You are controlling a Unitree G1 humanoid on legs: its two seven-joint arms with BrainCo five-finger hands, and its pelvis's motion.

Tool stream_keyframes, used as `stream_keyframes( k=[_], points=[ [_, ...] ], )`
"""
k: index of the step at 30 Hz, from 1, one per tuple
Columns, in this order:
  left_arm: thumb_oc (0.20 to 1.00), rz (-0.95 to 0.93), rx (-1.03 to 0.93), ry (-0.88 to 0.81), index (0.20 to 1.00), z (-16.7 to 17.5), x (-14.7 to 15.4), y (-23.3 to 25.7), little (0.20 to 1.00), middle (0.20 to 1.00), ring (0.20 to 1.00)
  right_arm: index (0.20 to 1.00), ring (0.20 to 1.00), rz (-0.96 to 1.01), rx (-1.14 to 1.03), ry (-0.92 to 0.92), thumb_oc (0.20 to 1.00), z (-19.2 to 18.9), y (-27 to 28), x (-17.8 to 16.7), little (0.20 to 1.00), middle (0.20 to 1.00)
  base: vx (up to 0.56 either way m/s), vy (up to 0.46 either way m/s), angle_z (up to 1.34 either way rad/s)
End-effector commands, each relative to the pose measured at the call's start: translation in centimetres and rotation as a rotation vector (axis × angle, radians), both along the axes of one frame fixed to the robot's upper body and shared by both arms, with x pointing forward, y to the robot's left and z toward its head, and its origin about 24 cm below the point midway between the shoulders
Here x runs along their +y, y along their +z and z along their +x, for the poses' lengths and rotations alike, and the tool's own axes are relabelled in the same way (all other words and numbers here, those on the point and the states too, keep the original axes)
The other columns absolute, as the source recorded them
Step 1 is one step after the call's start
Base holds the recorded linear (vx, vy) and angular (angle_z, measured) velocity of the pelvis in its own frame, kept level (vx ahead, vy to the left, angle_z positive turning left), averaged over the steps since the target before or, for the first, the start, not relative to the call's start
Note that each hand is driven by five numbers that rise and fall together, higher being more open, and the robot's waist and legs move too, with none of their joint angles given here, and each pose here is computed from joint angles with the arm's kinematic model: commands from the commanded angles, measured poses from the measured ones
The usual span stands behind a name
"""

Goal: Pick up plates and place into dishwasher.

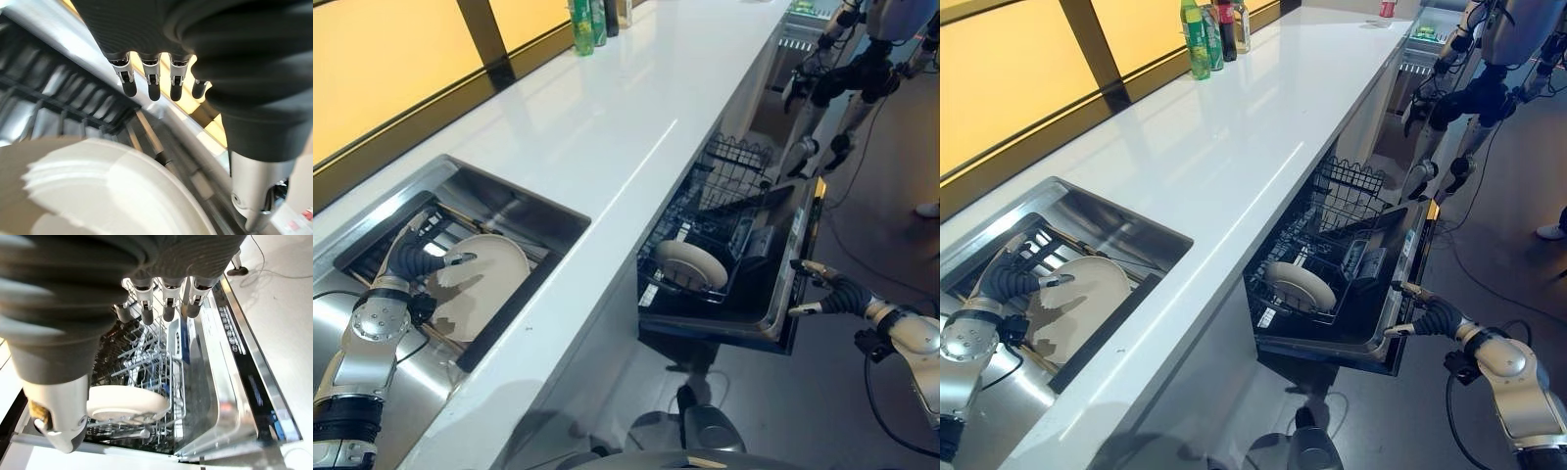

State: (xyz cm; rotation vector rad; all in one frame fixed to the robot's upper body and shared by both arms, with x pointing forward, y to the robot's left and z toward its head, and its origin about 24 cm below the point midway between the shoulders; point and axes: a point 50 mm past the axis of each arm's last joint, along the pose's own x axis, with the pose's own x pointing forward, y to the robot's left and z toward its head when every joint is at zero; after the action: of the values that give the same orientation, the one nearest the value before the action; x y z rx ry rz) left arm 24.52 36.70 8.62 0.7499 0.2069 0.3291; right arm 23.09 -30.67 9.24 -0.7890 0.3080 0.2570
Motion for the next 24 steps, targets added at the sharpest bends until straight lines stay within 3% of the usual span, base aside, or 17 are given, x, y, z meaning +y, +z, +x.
stream_keyframes(
  k=[1, 11, 18, 24],
  points=[
    [1.0, 0.09, -0.051, 0.071, 1.0, 1.3, 1.9, 3.2, 1.0, 1.0, 1.0, 1.0, 1.0, -0.028, -0.105, 0.032, 1.0, 1.1, 2.7, 0.1, 1.0, 1.0, -0.01, 0.048, -0.08],
    [1.0, 0.196, 0.185, 0.204, 1.0, 0.0, 5.1, 1.7, 1.0, 1.0, 1.0, 1.0, 1.0, -0.044, -0.129, 0.067, 1.0, 1.4, 3.8, 0.2, 1.0, 1.0, 0.0, 0.027, -0.01],
    [1.0, 0.287, 0.179, 0.264, 1.0, -0.3, 6.3, 3.0, 1.0, 1.0, 1.0, 1.0, 1.0, -0.051, -0.122, 0.059, 1.0, 1.2, 4.0, -0.2, 1.0, 1.0, 0.01, 0.02, 0.01],
    [1.0, 0.223, 0.166, 0.235, 1.0, 0.8, 5.8, 3.5, 1.0, 1.0, 1.0, 1.0, 1.0, -0.038, -0.153, 0.064, 1.0, 1.9, 4.4, 0.3, 1.0, 1.0, -0.05, 0.019, 0.02]
  ],
)
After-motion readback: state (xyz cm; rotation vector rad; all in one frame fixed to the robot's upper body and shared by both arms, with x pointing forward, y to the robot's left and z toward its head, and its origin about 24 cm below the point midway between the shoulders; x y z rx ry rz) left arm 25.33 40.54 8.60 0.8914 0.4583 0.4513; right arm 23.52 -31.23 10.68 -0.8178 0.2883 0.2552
